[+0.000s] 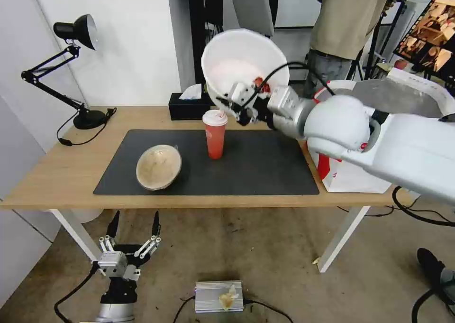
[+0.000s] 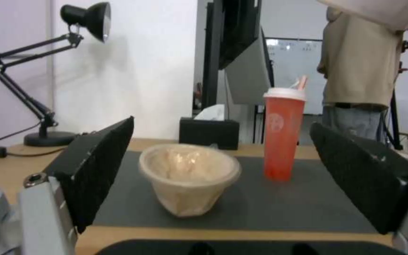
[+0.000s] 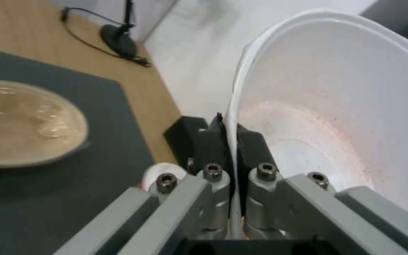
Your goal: Pick up the trash from the table and place it into the takeout bag.
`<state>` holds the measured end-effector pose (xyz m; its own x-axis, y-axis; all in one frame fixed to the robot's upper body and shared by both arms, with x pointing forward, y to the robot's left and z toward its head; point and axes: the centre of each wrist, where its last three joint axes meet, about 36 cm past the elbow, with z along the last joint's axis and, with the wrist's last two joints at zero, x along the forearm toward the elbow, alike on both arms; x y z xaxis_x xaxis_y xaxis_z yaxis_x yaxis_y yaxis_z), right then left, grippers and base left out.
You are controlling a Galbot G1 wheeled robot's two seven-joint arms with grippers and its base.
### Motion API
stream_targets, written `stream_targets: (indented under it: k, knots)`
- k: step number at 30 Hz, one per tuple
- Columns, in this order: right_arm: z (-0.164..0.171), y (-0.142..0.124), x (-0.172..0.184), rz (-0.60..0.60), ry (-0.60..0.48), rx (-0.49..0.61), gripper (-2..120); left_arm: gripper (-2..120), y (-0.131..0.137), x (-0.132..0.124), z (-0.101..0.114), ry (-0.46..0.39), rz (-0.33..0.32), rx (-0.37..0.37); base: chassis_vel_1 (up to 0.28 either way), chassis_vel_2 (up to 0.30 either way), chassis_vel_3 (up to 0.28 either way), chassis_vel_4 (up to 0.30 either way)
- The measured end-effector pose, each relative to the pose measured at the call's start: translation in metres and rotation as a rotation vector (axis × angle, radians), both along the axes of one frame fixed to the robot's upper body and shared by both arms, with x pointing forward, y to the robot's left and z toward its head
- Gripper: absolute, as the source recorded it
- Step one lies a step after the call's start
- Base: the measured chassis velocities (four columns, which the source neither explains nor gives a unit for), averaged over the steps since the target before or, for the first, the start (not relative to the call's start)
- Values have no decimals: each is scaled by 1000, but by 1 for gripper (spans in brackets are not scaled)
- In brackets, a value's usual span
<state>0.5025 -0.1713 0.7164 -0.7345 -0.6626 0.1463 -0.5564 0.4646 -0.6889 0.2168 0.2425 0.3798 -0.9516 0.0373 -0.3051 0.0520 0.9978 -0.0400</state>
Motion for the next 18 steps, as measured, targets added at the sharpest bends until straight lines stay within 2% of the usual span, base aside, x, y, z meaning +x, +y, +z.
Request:
stream_targets:
  k: [6,10,18]
  knots:
    - [14,-24,1,-53,-21,12,0,100,3,7,13,-17,-25,6,0,0,0,0]
    - [21,-67,-2,-138,-47,15,0,100,12,19,33,-47,-67,22,0,0,0,0]
    - [21,-104,-14,-209,-80,20,0,100,12,23,56,-73,-106,22,0,0,0,0]
